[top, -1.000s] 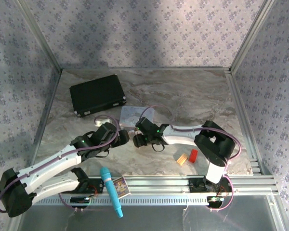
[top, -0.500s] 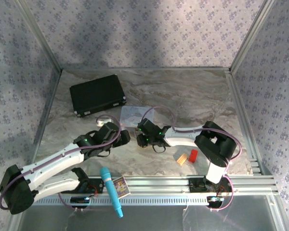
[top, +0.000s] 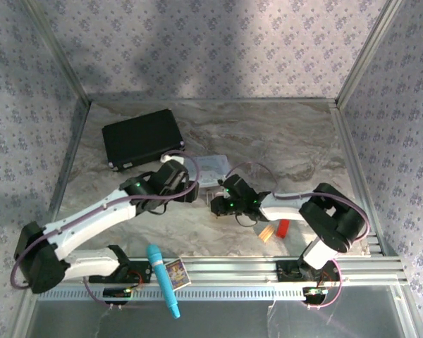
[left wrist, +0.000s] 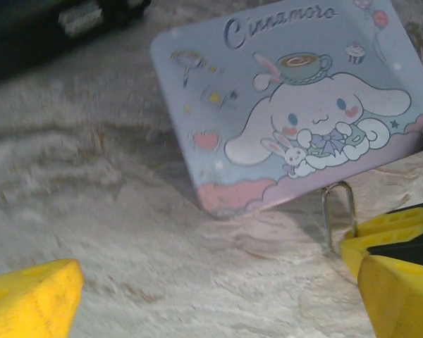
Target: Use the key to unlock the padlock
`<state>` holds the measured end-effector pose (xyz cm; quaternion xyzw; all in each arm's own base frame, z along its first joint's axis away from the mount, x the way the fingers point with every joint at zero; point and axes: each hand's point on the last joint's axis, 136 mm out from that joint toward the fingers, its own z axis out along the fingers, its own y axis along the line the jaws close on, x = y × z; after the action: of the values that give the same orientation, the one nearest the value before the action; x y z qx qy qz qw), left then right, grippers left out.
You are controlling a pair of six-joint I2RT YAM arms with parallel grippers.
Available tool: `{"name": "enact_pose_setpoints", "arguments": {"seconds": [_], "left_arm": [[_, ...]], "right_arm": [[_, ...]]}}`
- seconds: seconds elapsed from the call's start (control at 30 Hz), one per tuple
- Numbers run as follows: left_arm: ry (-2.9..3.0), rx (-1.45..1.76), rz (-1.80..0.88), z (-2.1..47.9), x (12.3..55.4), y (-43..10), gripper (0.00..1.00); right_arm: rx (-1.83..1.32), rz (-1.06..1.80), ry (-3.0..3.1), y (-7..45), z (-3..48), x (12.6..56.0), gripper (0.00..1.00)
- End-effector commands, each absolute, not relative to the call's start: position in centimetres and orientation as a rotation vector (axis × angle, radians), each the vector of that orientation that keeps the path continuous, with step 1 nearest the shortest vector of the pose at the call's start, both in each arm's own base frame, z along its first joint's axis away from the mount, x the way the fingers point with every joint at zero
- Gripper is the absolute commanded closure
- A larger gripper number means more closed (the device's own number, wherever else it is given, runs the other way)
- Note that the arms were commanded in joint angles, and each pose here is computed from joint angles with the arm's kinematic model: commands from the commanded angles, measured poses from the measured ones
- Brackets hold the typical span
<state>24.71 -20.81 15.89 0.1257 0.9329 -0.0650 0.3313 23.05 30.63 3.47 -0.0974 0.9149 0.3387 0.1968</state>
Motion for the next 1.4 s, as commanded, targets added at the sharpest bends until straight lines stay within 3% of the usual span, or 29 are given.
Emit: {"name": "enact_pose_setpoints", "arguments": {"seconds": [0.0, 0.2, 0.3, 0.43, 0.6, 1.0, 1.2, 1.37], "left_arm": [[2.373, 0.721, 0.073, 15.3, 25.2, -21.8, 0.05], [2.277, 1.129, 0.111, 13.2, 26.5, -26.8, 0.13], [2.276, 1.207, 0.184, 11.4, 27.4, -27.4, 0.24], [2.266, 1.254, 0.306, 9.8, 28.3, -27.5, 0.29], [2.280, 1.291, 0.358, 8.1, 27.9, -27.4, 0.45], [2.317, 1.290, 0.263, 8.8, 22.6, -29.6, 0.44], [2.274, 1.257, 0.287, 11.3, 24.4, -31.0, 0.44], [2.172, 1.371, 0.360, 11.4, 26.6, -32.6, 0.34]], "right_arm": [[-0.183, 1.046, 2.607, 29.5, 2.7, 22.3, 0.91], [-0.086, 1.178, 2.573, 28.3, 2.3, 22.7, 0.93], [-0.097, 1.184, 2.570, 28.3, 2.2, 22.7, 0.93], [-0.085, 1.178, 2.575, 27.9, 2.0, 22.9, 0.93], [-0.061, 1.194, 2.580, 26.8, 2.2, 22.9, 0.93], [0.039, 1.150, 2.578, 24.0, 1.9, 23.1, 0.94], [0.043, 1.182, 2.575, 24.2, 1.7, 23.7, 0.95], [0.083, 1.170, 2.561, 23.9, 1.5, 23.9, 0.95]]}}
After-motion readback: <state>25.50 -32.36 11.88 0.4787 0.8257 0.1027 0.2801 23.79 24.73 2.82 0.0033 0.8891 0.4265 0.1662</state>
